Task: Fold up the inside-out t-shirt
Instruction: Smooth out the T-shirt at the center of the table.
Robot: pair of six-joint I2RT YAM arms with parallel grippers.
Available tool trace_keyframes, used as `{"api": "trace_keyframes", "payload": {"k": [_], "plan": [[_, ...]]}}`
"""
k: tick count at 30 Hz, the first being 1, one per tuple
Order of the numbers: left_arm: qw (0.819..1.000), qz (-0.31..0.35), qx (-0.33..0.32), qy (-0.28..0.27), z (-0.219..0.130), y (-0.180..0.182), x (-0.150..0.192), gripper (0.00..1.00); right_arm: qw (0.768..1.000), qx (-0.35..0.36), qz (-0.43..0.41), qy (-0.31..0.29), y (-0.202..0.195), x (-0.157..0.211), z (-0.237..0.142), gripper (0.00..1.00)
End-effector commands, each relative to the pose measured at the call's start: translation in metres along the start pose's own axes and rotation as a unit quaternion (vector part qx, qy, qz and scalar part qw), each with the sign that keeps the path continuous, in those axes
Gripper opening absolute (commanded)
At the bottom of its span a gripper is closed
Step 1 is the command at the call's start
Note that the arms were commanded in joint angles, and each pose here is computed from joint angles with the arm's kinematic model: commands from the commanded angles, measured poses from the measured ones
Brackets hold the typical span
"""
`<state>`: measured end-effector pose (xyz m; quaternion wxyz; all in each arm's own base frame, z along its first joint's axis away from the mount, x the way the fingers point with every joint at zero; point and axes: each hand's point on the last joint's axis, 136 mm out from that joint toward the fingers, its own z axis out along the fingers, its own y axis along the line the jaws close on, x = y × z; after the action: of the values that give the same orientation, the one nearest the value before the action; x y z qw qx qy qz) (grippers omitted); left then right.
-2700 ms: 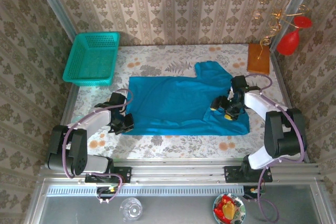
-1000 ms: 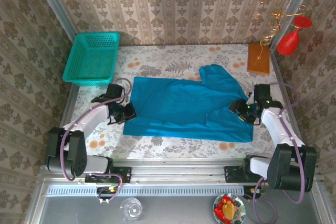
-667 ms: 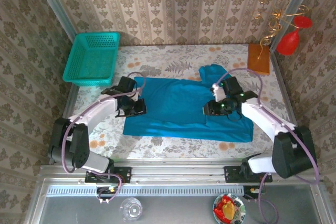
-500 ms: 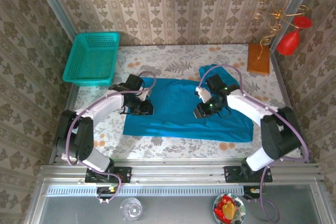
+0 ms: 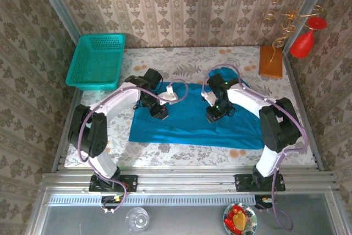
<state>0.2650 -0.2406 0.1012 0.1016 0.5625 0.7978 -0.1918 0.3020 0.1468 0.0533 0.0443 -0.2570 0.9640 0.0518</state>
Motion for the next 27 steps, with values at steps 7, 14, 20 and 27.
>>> {"api": "trace_keyframes", "payload": {"k": [7,14,20,27], "plan": [[0.986,0.12,0.082,0.077,0.029,-0.017,0.014,0.24,0.98,0.076,0.178,0.051,-0.02,0.022,0.005,0.4],[0.984,0.121,0.091,0.098,0.044,-0.017,0.028,0.24,0.973,0.052,0.223,0.027,-0.014,0.012,0.015,0.4],[0.982,0.116,0.097,0.112,0.051,-0.017,0.036,0.24,0.969,0.056,0.236,0.038,-0.016,0.013,0.031,0.39],[0.981,0.113,0.104,0.119,0.055,-0.017,0.041,0.22,0.967,0.064,0.246,0.026,-0.02,0.01,0.029,0.2]]}}
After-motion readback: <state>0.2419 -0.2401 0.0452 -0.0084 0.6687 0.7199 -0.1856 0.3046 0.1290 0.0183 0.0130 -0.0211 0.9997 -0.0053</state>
